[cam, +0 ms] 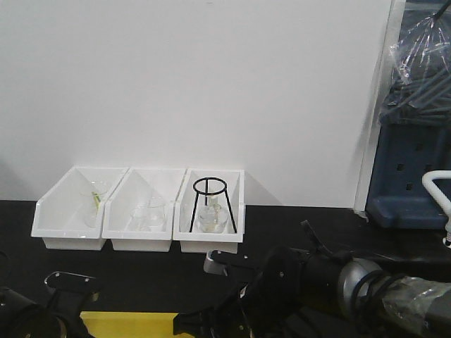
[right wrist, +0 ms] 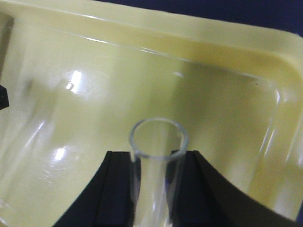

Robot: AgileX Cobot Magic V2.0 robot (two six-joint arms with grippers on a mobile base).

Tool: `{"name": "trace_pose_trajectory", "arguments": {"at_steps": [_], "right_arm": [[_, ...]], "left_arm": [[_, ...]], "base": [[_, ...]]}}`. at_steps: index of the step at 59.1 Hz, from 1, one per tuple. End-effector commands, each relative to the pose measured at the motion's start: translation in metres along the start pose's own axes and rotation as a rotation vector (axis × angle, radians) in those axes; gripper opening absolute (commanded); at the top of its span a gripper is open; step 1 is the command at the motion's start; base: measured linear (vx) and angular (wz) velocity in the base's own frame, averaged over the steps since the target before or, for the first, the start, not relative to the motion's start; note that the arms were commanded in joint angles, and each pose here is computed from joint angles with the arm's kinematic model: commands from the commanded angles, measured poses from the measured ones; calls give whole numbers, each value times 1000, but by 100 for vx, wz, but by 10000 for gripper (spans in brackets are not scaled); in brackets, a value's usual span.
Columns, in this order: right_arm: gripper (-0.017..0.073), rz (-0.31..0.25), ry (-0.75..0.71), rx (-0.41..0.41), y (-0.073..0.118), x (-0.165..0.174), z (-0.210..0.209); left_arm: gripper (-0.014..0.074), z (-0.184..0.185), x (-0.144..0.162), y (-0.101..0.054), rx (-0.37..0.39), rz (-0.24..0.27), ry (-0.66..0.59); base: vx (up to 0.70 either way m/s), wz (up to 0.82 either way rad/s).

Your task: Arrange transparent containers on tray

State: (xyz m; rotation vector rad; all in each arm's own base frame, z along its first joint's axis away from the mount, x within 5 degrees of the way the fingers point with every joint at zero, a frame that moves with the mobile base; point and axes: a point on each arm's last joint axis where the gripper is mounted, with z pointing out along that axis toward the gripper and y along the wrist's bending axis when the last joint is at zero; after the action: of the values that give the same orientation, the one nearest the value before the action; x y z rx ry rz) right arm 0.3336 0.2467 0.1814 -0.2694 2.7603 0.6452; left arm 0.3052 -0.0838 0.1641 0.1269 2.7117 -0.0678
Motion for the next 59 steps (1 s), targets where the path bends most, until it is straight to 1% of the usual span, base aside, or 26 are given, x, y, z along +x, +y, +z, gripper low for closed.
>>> {"name": "trace_pose_trajectory", "arguments": {"at_steps": [1, 3, 8, 12, 14, 20, 24, 31, 35, 42, 50, 53, 59], "right_arm": [[150, -19, -99, -38, 11, -14, -22], [169, -19, -98, -38, 11, -14, -22], [237, -21, -101, -37, 11, -15, -22], [293, -21, -103, -37, 11, -15, -22], [316, -21, -103, -37, 11, -15, -22], [382, -21, -104, -37, 11, -15, -22], [399, -21, -104, -36, 11, -15, -22], [402, -27, -104, -33, 10, -15, -22], [402, -27, -104, -33, 10, -15, -22], [412, -31, -104, -30, 10, -15, -22], [436, -40, -157, -39, 13, -19, -31], [440, -74, -211, -46, 18, -23, -42], [440, -165, -307, -66, 28, -27, -76]], "left_arm": [[114, -10, -14, -5, 23, -1, -84], [125, -9, -14, -5, 23, 0, -82], [193, -8, -15, -5, 23, 8, -93], [274, -8, -16, -5, 28, 8, -107], [300, -8, -16, -5, 29, 8, -112], [433, -8, -18, -6, 34, 8, -128], [501, -8, -18, -6, 36, 8, -134], [578, -9, -19, -6, 37, 8, -139], [591, -10, -20, -6, 39, 7, -149], [587, -23, -22, -6, 45, 5, -183], [575, -49, -28, -5, 63, 0, -274], [567, -62, -30, -5, 70, -1, -313], [549, -89, -31, -4, 83, -4, -390]], "base": [[0, 0], [0, 0], [0, 0], [0, 0], [0, 0], [0, 0], [0, 0], [0, 0], [0, 0], [0, 0], [0, 0], [0, 0], [0, 0]]}}
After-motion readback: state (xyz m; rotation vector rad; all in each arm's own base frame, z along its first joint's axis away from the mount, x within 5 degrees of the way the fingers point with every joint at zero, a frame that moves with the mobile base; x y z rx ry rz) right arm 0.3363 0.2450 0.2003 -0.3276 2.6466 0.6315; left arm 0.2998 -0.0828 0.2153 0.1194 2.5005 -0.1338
